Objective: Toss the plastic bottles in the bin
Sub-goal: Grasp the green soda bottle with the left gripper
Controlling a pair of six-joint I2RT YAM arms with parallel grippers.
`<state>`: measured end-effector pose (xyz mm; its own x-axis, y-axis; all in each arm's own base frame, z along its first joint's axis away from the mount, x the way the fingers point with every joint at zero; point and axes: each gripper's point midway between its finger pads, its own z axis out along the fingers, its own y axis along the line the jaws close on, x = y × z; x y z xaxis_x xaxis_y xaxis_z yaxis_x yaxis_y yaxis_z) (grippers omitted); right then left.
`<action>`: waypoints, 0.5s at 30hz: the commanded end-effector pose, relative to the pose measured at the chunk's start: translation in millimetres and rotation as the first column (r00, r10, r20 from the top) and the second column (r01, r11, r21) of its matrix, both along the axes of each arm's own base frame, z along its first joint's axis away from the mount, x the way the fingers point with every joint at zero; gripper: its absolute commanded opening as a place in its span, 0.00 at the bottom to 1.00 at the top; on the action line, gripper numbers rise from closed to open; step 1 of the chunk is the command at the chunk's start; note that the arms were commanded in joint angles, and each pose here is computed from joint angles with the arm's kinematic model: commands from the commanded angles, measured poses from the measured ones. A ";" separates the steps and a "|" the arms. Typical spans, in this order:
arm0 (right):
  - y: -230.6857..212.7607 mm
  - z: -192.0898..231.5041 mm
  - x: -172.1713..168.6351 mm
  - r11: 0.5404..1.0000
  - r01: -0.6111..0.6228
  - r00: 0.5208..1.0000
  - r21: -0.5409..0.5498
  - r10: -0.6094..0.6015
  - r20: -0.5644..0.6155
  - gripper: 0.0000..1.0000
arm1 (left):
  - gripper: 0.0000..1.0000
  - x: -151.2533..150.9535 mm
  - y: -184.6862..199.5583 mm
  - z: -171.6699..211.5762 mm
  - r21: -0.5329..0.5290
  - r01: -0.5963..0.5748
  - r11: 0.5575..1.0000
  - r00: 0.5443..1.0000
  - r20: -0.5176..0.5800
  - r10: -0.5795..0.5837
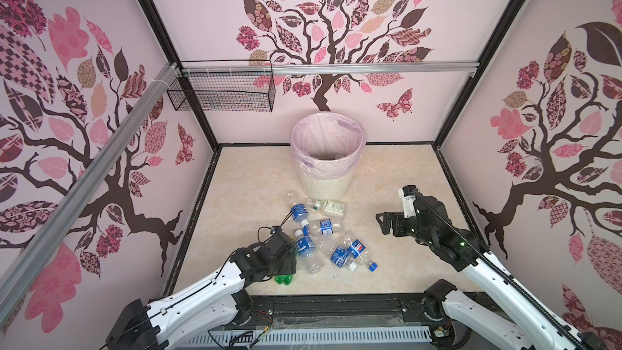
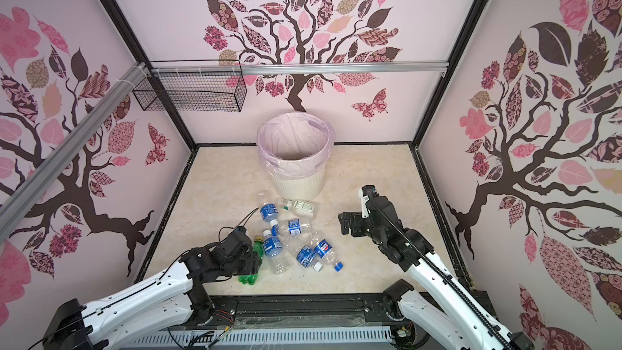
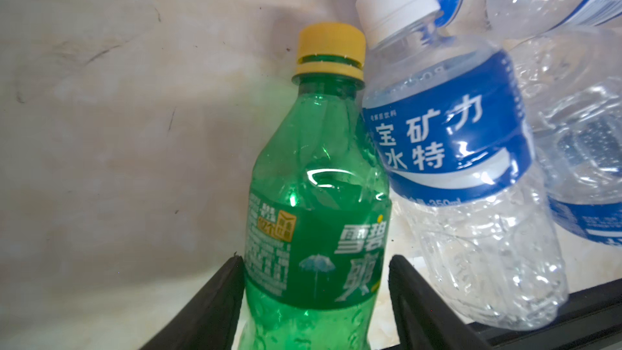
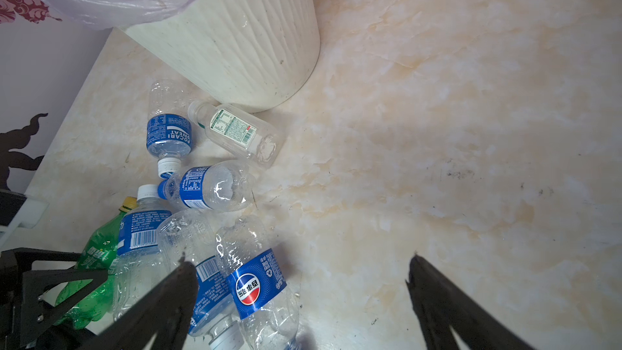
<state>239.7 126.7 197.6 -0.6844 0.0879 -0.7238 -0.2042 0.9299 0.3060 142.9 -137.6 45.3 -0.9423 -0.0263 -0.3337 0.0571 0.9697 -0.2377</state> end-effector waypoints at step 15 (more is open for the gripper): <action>-2.5 -5.6 -1.3 1.000 0.016 1.000 0.004 -0.016 -0.017 1.00 | 0.56 5.8 -4.5 12.9 -0.022 0.003 1.000 0.999 0.037 -0.002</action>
<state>238.0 125.8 189.1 -0.6973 0.0862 -0.7116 -0.1958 0.9321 0.3048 141.9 -140.2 39.5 -0.9453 -0.0257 -0.3252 0.0592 0.9669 -0.2484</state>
